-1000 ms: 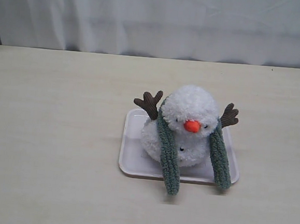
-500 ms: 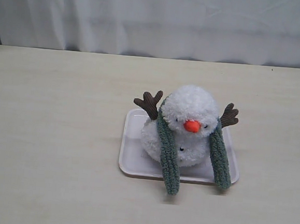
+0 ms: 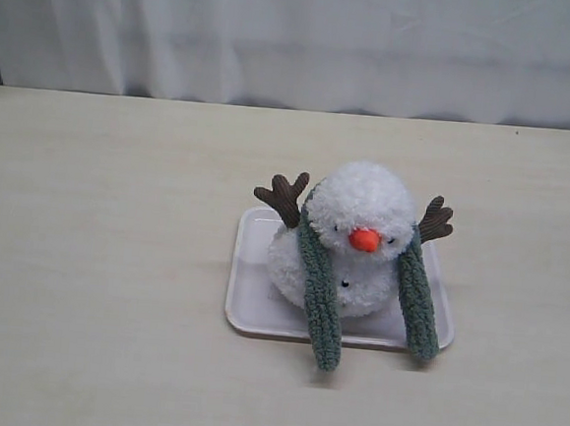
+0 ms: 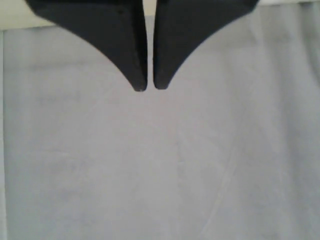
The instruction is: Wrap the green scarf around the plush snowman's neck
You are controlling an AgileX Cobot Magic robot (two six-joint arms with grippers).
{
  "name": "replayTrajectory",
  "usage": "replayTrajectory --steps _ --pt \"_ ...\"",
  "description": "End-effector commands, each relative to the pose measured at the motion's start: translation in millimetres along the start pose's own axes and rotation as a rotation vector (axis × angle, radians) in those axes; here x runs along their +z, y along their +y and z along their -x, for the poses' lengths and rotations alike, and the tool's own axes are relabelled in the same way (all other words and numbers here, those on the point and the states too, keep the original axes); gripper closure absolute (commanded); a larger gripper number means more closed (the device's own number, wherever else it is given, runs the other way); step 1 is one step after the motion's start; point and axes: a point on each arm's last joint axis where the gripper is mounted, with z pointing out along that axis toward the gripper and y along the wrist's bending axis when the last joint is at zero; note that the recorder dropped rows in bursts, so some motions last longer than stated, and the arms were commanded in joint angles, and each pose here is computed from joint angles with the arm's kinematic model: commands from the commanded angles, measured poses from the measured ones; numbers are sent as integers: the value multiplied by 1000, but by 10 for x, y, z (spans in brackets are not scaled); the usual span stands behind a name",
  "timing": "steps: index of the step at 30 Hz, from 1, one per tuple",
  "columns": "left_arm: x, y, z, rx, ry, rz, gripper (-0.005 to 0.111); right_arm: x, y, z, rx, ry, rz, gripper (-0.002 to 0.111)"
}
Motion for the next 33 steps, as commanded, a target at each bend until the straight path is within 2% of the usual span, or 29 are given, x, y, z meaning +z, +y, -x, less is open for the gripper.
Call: replayTrajectory --steps 1,3,8,10,17,33 --pt "1 0 -2 -8 -4 2 107 -19 -9 -153 -68 6 4 104" --pt "1 0 -2 -8 -4 2 107 -22 -21 -220 -107 81 -4 104" --pt "1 0 -2 -8 -4 2 107 -23 -23 -231 -208 94 -1 104" --pt "1 0 -2 -8 -4 2 107 -30 -33 -285 -226 155 -4 104" --pt "1 0 -2 -8 -4 2 107 -145 -89 -601 -218 531 -28 104" --pt "1 0 -2 -8 -4 2 107 -155 -91 -618 -206 552 -32 104"
